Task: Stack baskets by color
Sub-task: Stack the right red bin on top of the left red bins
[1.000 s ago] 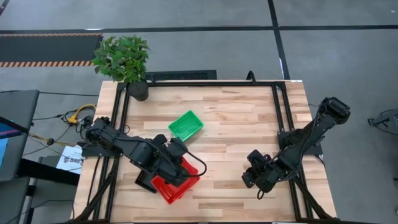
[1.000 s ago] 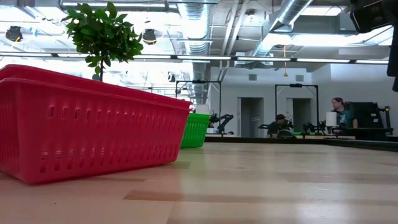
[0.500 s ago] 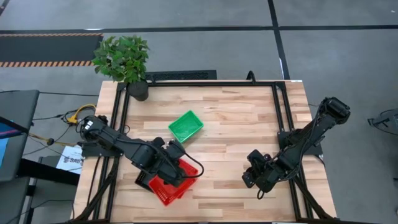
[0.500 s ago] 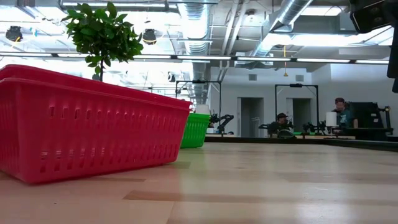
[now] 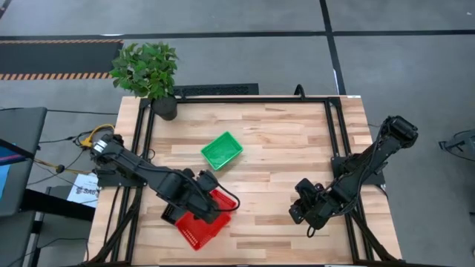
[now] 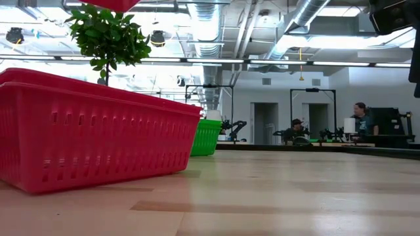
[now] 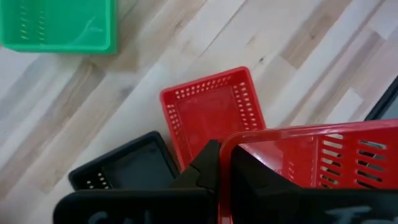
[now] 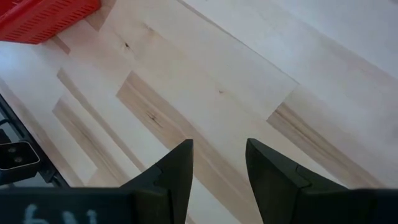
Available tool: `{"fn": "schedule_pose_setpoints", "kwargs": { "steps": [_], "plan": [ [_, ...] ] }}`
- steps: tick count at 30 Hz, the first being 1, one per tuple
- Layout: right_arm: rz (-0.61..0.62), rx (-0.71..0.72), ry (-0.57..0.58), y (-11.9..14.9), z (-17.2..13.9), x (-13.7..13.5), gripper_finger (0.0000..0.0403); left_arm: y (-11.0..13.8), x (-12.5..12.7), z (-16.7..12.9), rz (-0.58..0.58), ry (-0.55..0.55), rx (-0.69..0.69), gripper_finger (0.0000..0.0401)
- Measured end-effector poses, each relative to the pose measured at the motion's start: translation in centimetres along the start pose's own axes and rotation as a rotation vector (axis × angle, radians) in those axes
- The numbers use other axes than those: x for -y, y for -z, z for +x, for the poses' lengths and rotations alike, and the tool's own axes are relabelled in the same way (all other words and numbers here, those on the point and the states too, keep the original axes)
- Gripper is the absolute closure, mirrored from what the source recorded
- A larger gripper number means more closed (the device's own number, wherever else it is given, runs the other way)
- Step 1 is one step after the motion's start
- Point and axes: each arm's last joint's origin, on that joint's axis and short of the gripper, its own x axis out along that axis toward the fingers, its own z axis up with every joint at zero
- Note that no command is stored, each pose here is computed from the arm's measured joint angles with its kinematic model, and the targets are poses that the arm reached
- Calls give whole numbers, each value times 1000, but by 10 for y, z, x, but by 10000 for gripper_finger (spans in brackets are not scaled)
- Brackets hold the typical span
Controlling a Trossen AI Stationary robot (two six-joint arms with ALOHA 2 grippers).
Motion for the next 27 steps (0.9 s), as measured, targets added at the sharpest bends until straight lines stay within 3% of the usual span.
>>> {"fn": "schedule_pose_setpoints", "kwargs": {
  "steps": [12, 27],
  "plan": [
    [-83, -11, 9, -6, 2, 0, 233, 3, -26, 3, -54, -35, -5, 401],
    [-78, -24, 24, -17, 6, 0, 233, 13, -38, 39, -80, 14, -64, 401]
  ]
}}
